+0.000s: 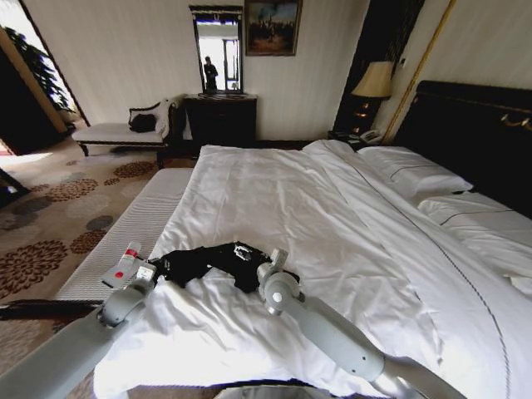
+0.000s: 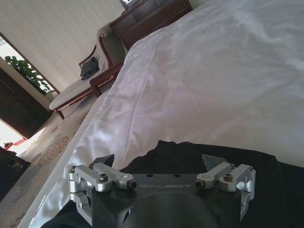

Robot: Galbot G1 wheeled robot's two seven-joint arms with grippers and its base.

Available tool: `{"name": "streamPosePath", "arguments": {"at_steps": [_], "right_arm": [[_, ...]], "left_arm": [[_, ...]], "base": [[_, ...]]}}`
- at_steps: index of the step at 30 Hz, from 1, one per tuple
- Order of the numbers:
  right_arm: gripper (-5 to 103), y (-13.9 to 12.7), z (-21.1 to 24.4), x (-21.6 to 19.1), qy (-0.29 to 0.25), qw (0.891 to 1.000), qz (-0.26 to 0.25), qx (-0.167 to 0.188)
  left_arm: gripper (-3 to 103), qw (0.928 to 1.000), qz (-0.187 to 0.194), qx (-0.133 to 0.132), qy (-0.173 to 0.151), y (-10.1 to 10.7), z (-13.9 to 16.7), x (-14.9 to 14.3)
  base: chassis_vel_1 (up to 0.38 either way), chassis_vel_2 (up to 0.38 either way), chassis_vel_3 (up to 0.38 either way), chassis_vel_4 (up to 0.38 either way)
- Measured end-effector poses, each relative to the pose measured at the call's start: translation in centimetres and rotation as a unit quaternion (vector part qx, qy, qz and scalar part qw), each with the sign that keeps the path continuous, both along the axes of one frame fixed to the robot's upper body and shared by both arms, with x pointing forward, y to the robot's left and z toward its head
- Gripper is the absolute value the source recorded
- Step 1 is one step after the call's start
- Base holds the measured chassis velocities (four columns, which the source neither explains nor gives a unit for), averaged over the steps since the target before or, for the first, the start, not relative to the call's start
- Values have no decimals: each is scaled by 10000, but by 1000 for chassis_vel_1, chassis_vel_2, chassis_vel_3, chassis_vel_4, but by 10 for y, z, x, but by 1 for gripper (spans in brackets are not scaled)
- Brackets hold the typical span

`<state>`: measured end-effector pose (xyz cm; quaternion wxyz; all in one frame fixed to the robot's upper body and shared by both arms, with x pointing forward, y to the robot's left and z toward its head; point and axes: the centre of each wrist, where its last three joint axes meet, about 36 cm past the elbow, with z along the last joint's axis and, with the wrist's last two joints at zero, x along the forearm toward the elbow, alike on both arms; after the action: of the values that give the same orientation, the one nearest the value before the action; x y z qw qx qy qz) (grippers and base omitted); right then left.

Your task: Fold the clothes on the bed.

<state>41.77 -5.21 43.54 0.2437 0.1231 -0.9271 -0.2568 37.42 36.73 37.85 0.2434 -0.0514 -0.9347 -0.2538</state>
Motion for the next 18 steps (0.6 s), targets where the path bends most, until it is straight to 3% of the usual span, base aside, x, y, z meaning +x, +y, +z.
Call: {"name": "streamPosePath", "arguments": {"at_steps": [7, 14, 18], "right_arm": [[100, -8, -14, 9, -5, 9994, -256, -233], [100, -25, -6, 43, 41, 9947, -805, -640], [100, -42, 2, 55, 432, 9899, -989, -922]], "left_arm": [[0, 9998, 13, -74, 201, -11, -23, -21], [0, 9998, -6, -187, 89, -15, -11, -22], [0, 9998, 2, -214, -1, -13, -2, -19]], "base": [[0, 0, 0, 0], [0, 0, 0, 0], [0, 0, 0, 0]]}}
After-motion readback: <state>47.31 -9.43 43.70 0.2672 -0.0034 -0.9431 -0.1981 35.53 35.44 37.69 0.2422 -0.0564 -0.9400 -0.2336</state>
